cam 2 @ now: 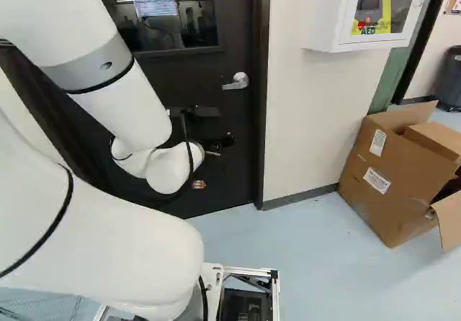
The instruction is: Open the door and move inside
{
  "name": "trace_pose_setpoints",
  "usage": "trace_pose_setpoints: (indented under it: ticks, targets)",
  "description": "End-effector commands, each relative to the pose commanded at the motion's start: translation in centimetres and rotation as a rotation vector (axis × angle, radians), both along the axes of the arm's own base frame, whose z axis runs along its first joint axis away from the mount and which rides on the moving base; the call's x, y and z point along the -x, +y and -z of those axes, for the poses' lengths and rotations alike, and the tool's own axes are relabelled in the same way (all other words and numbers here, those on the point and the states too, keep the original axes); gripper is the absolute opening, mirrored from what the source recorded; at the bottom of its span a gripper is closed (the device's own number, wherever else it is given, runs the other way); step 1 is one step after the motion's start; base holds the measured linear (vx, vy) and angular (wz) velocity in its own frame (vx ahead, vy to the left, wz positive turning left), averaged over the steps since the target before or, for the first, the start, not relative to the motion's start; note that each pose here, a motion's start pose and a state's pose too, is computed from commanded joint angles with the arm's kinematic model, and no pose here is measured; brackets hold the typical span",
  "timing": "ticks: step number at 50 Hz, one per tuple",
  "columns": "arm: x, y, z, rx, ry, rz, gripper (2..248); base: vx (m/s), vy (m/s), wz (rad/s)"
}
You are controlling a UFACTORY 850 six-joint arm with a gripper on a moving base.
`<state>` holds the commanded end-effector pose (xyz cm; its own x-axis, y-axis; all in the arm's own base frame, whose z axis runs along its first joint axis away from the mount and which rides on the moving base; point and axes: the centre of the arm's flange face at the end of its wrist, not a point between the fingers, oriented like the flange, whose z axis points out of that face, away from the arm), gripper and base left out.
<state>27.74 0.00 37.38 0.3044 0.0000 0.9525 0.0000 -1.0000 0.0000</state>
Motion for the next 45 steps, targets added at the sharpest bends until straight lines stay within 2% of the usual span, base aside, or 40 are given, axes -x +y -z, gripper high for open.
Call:
trace_pose_setpoints:
  ticks: [45]
  targets:
    - [-3.0,-0.5,-4.4,0.001,-0.116,0.016,247,0.000,0.000,0.000]
